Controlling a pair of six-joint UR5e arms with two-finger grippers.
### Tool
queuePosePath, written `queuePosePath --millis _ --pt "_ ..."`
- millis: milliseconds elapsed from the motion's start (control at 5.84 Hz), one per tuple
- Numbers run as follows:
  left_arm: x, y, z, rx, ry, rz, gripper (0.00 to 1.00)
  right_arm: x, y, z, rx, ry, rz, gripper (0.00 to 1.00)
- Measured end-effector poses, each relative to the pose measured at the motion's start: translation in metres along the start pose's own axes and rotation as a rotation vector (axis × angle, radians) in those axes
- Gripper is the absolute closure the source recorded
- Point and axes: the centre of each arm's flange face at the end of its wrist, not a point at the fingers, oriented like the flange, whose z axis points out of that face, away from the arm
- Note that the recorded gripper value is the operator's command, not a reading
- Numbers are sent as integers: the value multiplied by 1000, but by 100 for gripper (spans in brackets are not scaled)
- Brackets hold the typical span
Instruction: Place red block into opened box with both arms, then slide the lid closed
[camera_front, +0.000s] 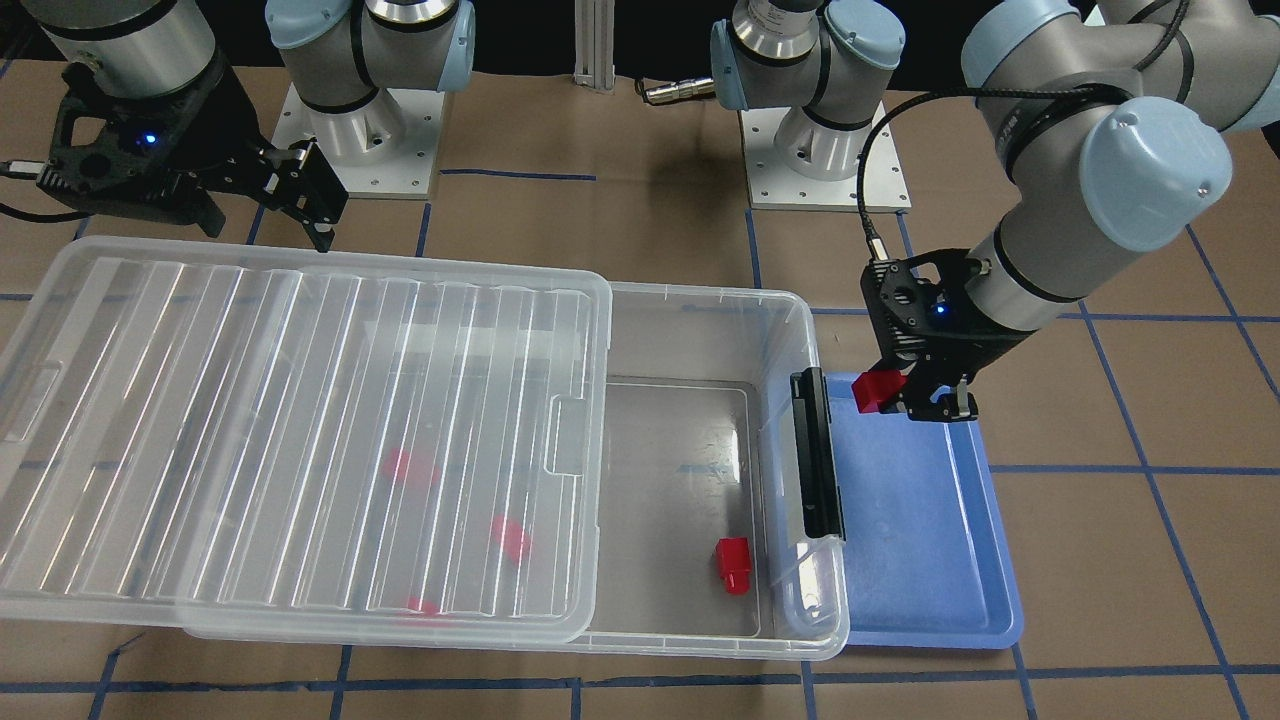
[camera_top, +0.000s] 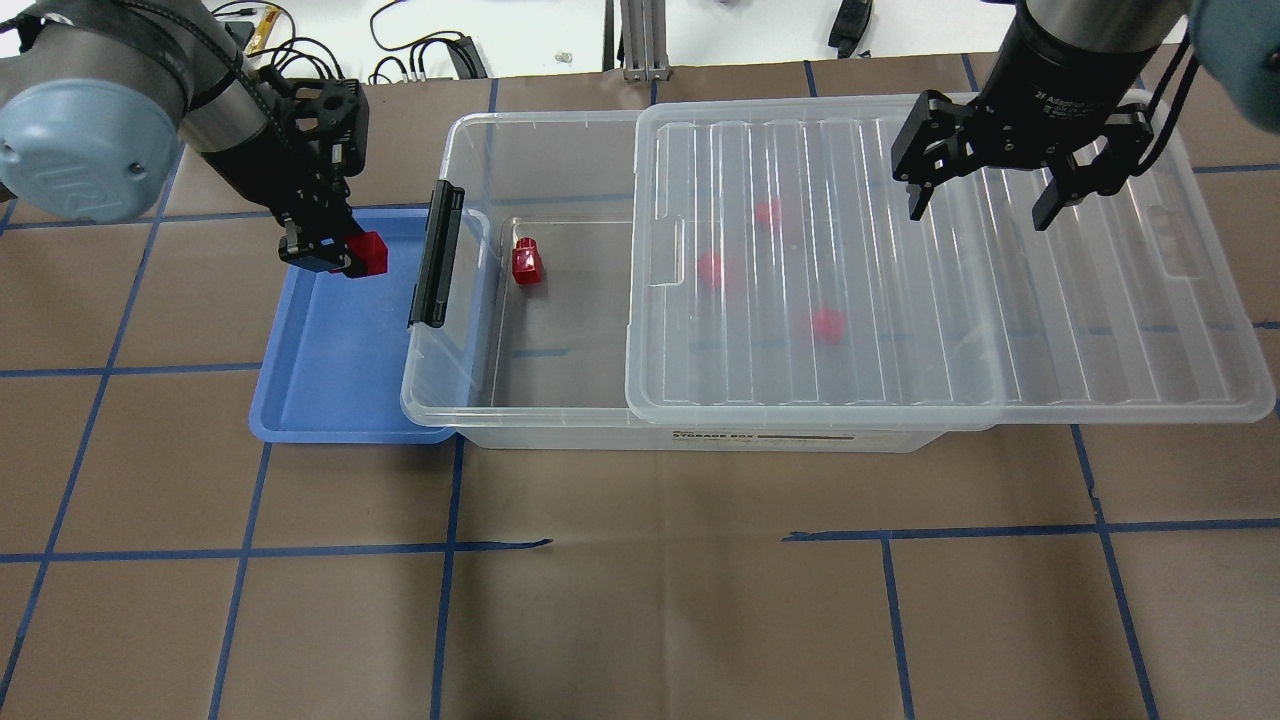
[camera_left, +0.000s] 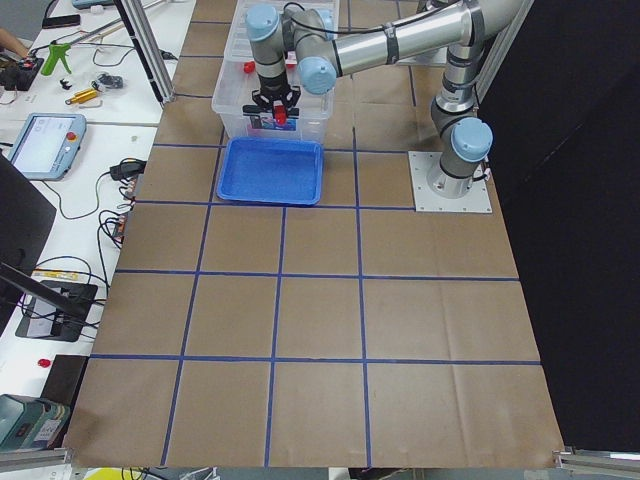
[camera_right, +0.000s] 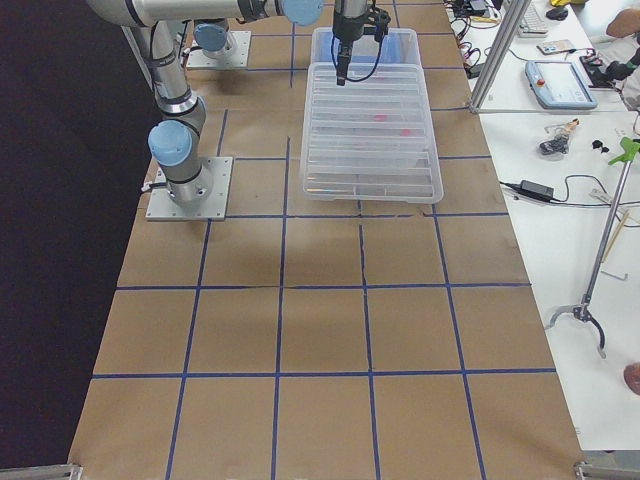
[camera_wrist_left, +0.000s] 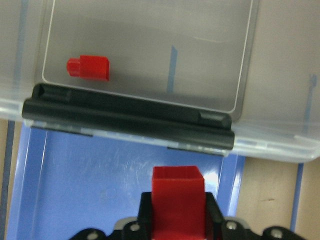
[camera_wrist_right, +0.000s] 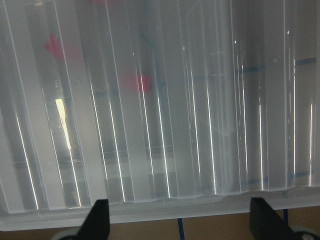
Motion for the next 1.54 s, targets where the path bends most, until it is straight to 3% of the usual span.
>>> queuePosePath --millis 342,685,1198,1541 --pt "21 -74 2 -10 5 12 96 1 0 0 -1 1 1 0" --pt "29 -128 46 -15 13 47 95 1 0 1 -7 1 1 0" --pt "8 -137 145 -22 24 61 94 1 1 2 -9 2 3 0" --pt "-6 -134 190 -26 30 63 91 1 1 2 -9 1 6 0"
